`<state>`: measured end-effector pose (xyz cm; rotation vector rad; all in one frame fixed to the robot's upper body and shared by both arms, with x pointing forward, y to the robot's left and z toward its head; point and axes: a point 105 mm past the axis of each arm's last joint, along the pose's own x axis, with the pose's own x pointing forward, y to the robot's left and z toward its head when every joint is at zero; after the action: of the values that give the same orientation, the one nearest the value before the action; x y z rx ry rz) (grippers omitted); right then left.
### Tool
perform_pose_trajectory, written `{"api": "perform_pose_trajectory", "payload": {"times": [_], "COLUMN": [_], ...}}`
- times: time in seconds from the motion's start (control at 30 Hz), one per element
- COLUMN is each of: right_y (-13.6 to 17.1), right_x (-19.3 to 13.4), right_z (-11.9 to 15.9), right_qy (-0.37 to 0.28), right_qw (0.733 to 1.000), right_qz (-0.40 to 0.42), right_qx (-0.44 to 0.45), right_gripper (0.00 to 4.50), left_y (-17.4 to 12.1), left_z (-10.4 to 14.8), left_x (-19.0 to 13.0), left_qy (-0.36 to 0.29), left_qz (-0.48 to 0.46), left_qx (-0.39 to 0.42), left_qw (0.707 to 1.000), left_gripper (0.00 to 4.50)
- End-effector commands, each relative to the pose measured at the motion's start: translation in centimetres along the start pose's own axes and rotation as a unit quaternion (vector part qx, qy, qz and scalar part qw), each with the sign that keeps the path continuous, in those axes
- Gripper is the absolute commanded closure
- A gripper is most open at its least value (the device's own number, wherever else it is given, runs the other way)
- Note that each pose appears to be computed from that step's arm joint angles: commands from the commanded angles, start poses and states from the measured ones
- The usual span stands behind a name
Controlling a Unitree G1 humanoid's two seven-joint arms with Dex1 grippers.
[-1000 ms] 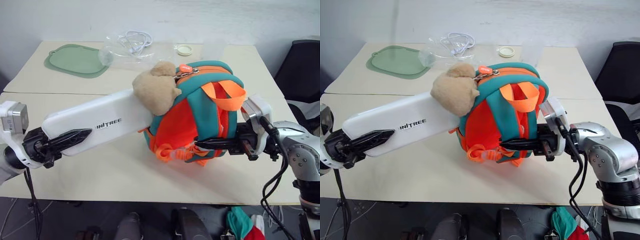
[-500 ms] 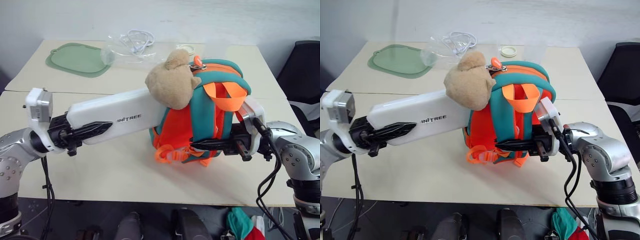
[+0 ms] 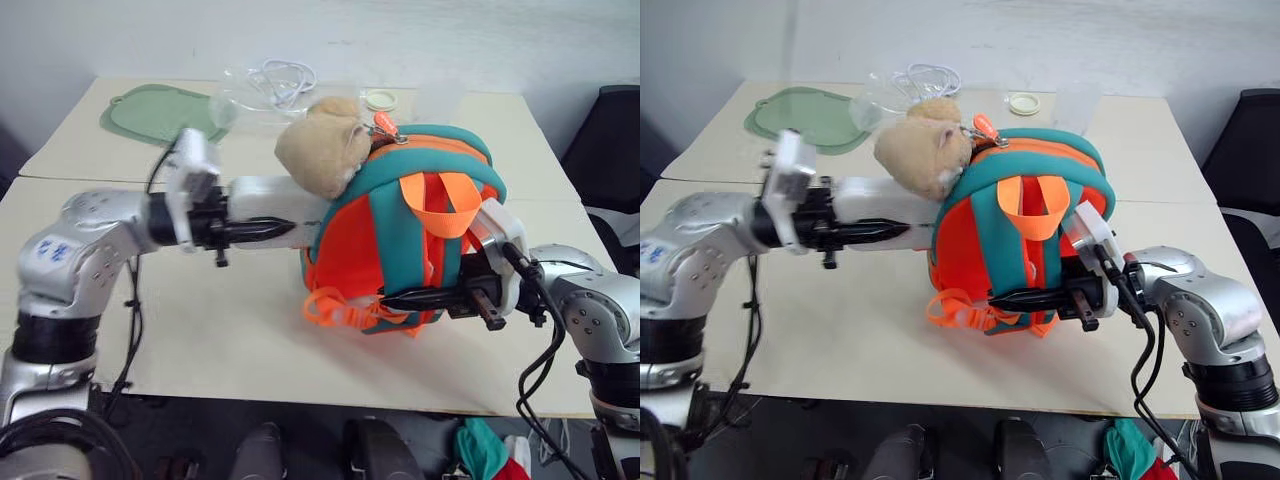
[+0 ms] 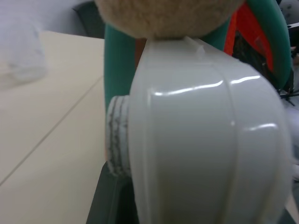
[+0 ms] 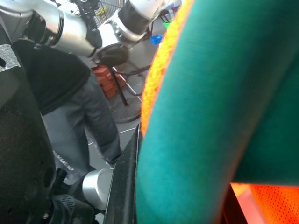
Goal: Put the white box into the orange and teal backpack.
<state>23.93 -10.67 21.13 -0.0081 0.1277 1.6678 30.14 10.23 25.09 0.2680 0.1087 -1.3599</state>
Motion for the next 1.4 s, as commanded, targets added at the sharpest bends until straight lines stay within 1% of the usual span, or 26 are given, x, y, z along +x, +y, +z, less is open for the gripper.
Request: {"api": "perform_pose_trajectory", "payload": {"times": [0.03, 0.07, 0.1, 0.17, 0.3, 0.37, 0.4, 0.5, 0.53, 0.6, 0.67, 0.73, 0.87, 0.97, 1.07, 1.1, 1.17, 1.3, 1.4], "right_y": [0.8, 0.8, 0.8, 0.8, 0.9, 0.9, 0.9, 0.7, 0.7, 0.4, 0.1, -0.2, -0.4, -0.5, -0.7, -0.7, -0.8, -1.0, -1.0], "right_x": [0.5, 0.6, 0.7, 0.9, 1.1, 1.1, 1.0, 0.9, 0.8, 0.6, 0.3, 0.2, 0.1, 0.1, 0.1, 0.1, 0.2, 0.2, 0.3], "right_z": [0.4, 0.3, 0.3, 0.3, 0.4, 0.4, 0.3, 0.3, 0.3, 0.2, 0.1, 0.0, -0.1, -0.2, -0.2, -0.3, -0.3, -0.2, -0.2], "right_qy": [0.004, 0.005, 0.004, 0.003, -0.002, -0.005, -0.006, -0.008, -0.010, -0.014, -0.017, -0.018, -0.019, -0.021, -0.021, -0.021, -0.021, -0.021, -0.020], "right_qw": [1.000, 1.000, 1.000, 1.000, 1.000, 1.000, 1.000, 1.000, 1.000, 0.999, 0.999, 0.999, 0.999, 0.999, 0.999, 0.999, 0.999, 0.999, 0.999], "right_qz": [0.023, 0.024, 0.026, 0.026, 0.019, 0.013, 0.009, -0.004, -0.007, -0.020, -0.029, -0.033, -0.038, -0.039, -0.038, -0.037, -0.035, -0.034, -0.033], "right_qx": [-0.014, -0.014, -0.015, -0.018, -0.022, -0.023, -0.023, -0.024, -0.024, -0.025, -0.024, -0.024, -0.027, -0.027, -0.026, -0.025, -0.024, -0.023, -0.022], "right_gripper": [4.49, 4.49, 4.49, 4.49, 4.49, 4.49, 4.49, 4.49, 4.49, 4.49, 4.49, 4.49, 4.49, 4.49, 4.49, 4.49, 4.49, 4.49, 4.49], "left_y": [0.9, 1.4, 1.7, 2.3, 1.8, 2.2, 2.5, 1.9, 1.5, 1.4, 1.4, 1.3, 0.7, 1.1, 1.9, 1.9, 1.6, 1.4, 0.7], "left_z": [1.1, 1.5, 1.3, 0.5, 0.5, 0.8, 1.1, 1.6, 1.7, 1.8, 1.8, 1.3, -0.7, -0.4, 0.8, 1.9, 3.2, 3.1, 3.9], "left_x": [2.7, 3.3, 4.2, 5.6, 6.6, 6.2, 5.8, 4.4, 3.8, 2.0, 0.0, -2.1, -6.1, -7.1, -6.5, -5.8, -4.6, -2.5, -1.3], "left_qy": [-0.012, -0.025, -0.020, -0.001, -0.040, -0.064, -0.073, -0.084, -0.086, -0.088, -0.091, -0.083, -0.043, -0.063, -0.109, -0.147, -0.187, -0.182, -0.220], "left_qz": [-0.015, -0.009, -0.006, 0.003, -0.022, -0.007, 0.008, -0.012, -0.025, -0.022, -0.022, -0.028, -0.034, -0.006, 0.020, 0.017, 0.003, -0.012, -0.045], "left_qx": [0.001, -0.002, 0.007, 0.049, 0.022, 0.010, 0.005, 0.012, 0.021, 0.040, 0.052, 0.041, 0.023, 0.030, 0.033, 0.026, 0.018, 0.016, -0.004], "left_qw": [1.000, 1.000, 1.000, 0.999, 0.999, 0.998, 0.997, 0.996, 0.996, 0.995, 0.994, 0.995, 0.998, 0.998, 0.993, 0.989, 0.982, 0.983, 0.975], "left_gripper": [3.31, 3.31, 3.31, 3.31, 3.31, 2.60, 2.35, 1.44, 1.14, 0.51, 0.00, 0.00, 0.00, 0.00, 0.00, 0.00, 0.00, 0.00, 0.00]}}
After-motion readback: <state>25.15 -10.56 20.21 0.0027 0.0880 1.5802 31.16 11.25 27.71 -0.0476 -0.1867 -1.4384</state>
